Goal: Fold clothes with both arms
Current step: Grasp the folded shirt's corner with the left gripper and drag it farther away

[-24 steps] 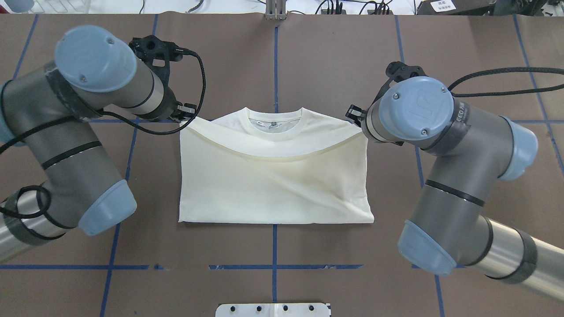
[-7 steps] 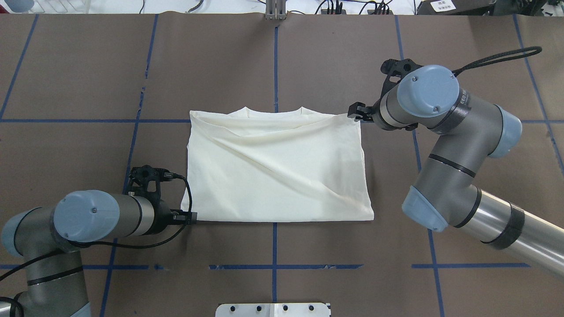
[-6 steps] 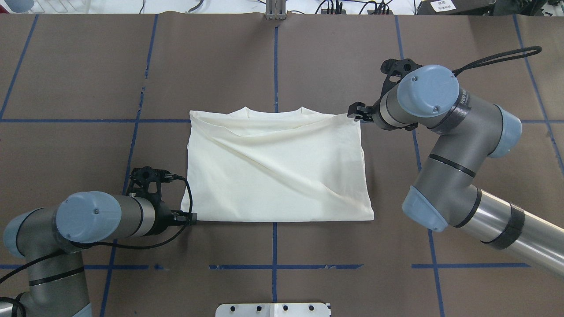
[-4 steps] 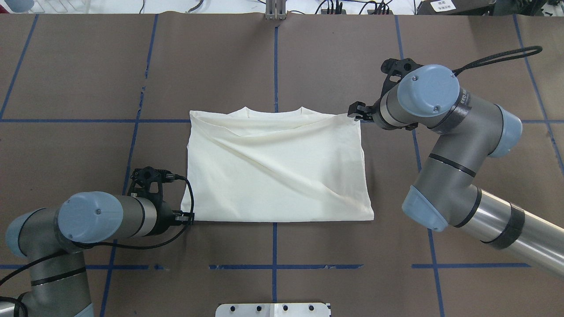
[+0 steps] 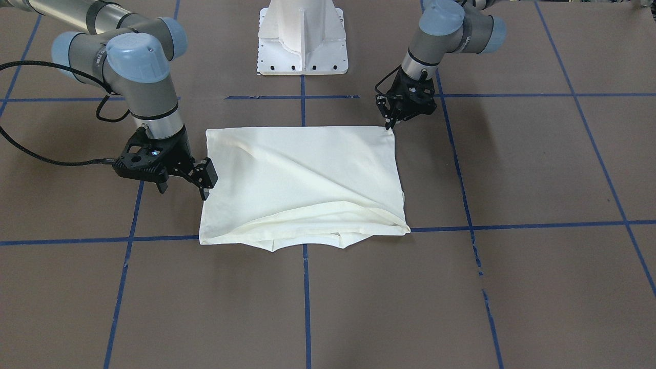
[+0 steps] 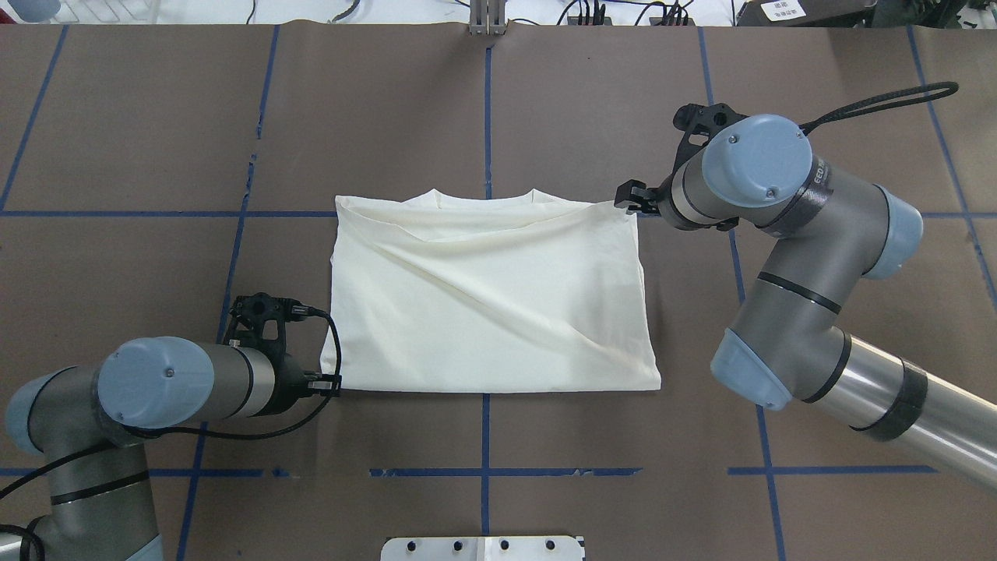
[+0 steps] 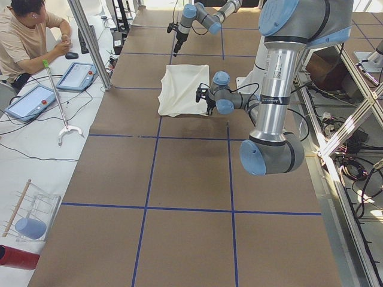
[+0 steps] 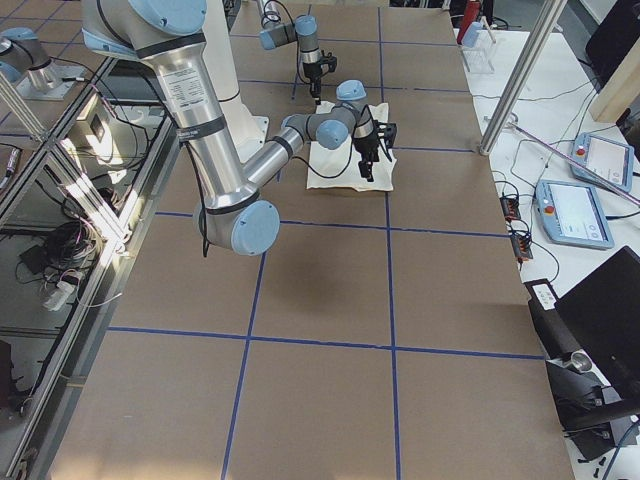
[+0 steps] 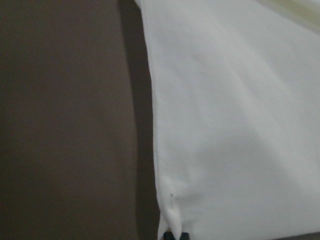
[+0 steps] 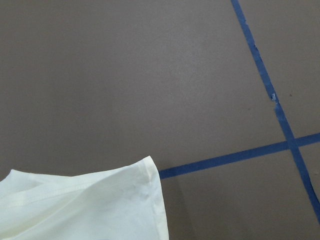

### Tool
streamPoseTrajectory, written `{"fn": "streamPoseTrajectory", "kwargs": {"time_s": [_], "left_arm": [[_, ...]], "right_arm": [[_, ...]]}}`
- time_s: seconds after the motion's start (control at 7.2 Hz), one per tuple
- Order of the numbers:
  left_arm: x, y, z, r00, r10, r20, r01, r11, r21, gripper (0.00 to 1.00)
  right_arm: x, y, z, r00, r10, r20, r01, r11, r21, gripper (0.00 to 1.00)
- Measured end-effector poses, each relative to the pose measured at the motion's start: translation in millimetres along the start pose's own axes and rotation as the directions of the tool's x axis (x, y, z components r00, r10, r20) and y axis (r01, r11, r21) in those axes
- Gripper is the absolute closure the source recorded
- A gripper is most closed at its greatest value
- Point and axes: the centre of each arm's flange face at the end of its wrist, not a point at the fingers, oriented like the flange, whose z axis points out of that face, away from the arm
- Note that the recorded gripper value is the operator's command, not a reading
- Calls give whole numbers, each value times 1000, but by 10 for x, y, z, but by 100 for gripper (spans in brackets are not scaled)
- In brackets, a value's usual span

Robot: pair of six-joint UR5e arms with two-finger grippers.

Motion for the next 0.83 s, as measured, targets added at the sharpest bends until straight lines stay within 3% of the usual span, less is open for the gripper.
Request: {"fn": "streamPoseTrajectory", "kwargs": {"time_s": [0.14, 0.42, 0.83], "left_arm": [[-117, -209, -83, 998, 55, 15, -56, 998, 35, 100], [-649, -897, -165, 982, 147, 118, -160, 980, 114, 100], [-967, -2429, 198, 948, 159, 274, -214, 959, 184, 100]], "right_arm": [[4, 1, 3, 1000, 0, -1, 0, 1000, 0, 0], [2, 2, -3, 1000, 4, 1, -4, 1000, 0, 0], [-12, 8, -75, 1000, 11, 14, -12, 1000, 4, 0]]}}
